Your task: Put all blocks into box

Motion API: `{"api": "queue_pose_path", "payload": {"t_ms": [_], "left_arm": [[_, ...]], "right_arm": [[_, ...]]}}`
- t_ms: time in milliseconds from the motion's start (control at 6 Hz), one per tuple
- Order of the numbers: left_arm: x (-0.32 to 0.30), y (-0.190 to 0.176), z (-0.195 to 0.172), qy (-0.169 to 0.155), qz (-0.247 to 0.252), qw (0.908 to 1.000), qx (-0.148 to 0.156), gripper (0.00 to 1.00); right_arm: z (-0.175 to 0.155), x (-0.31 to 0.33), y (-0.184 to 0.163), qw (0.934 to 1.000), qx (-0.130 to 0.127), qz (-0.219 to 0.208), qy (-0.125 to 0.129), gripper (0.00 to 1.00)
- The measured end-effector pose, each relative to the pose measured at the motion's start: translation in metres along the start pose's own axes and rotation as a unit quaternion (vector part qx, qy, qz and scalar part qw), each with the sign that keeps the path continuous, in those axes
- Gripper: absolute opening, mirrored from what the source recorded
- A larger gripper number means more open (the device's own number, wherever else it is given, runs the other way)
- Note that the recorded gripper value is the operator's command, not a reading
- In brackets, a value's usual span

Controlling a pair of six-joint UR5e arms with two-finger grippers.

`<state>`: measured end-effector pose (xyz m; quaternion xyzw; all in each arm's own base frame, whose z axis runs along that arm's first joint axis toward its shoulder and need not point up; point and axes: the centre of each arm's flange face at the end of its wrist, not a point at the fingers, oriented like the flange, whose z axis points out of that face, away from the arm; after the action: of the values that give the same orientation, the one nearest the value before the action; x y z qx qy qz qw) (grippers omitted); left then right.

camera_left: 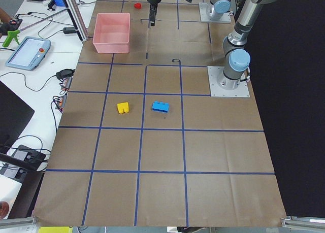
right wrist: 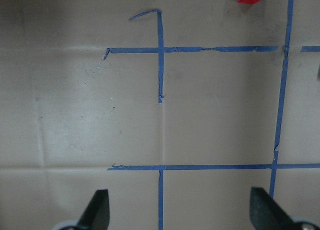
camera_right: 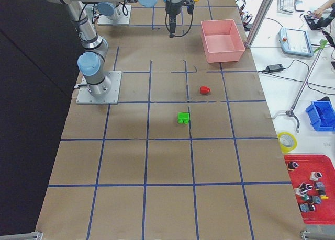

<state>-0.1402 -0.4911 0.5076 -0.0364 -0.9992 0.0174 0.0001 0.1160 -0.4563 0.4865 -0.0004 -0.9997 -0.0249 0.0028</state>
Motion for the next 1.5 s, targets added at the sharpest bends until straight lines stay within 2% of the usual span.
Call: {"api": "queue_pose_path", "payload": {"t_ms": [500, 833, 1167, 1500], "left_arm": [[-0.001, -0.001, 0.002, -0.001, 0.0, 1.0, -0.002, 1.0], [-0.008, -0.002, 0.002, -0.003, 0.012, 0.9999, 0.002, 1.0], [-0.018, -0.004, 0.002, -0.004, 0.019, 0.9998, 0.002, 1.0], [-0.083, -0.012, 0.005, -0.004, 0.028, 0.9996, -0.001, 1.0]], "right_arm": [[0.001, 0.001, -0.001, 1.0, -0.001, -0.007, 0.001, 1.0], [0.0, 0.02, -0.005, 0.9981, 0.001, -0.061, 0.006, 1.0], [-0.014, 0.094, -0.002, 0.9958, 0.014, -0.09, 0.006, 1.0], [-0.02, 0.154, 0.006, 0.9949, 0.019, -0.099, 0.003, 1.0]]}}
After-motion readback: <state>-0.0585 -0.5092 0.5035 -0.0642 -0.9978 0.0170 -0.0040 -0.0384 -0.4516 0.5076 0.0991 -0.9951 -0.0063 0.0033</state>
